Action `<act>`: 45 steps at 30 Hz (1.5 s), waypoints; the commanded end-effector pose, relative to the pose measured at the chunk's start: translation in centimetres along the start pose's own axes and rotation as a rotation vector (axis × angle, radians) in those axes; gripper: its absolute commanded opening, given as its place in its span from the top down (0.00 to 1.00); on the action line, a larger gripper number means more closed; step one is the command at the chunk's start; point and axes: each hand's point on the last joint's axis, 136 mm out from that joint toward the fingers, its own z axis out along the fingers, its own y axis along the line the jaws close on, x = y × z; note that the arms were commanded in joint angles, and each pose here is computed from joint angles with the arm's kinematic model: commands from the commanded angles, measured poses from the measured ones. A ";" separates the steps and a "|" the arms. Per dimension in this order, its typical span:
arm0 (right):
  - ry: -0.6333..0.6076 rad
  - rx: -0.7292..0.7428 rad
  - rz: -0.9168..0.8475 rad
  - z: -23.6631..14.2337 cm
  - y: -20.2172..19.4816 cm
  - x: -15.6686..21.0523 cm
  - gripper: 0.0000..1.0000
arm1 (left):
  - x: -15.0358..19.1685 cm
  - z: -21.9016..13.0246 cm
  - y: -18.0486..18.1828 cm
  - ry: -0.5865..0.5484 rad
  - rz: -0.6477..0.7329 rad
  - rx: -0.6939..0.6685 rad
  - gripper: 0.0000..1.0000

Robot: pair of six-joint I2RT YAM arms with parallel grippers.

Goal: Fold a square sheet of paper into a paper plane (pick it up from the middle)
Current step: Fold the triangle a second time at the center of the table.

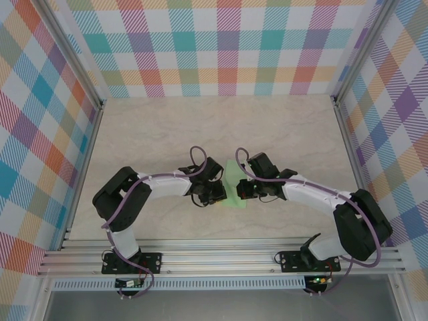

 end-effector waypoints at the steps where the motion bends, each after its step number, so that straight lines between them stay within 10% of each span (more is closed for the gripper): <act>1: 0.022 0.017 0.015 0.3 -0.3 -0.1 0.99 | 0.5 -0.5 1.9 -0.012 0.033 -0.106 0.85; 12: 0.044 -0.096 0.014 0.8 2.1 -0.9 0.98 | -0.3 -2.1 2.8 -0.075 0.067 -0.173 0.86; 45: 0.167 0.170 -0.049 4.4 -2.6 -1.0 0.98 | -0.5 -2.0 2.4 -0.070 0.085 -0.170 0.86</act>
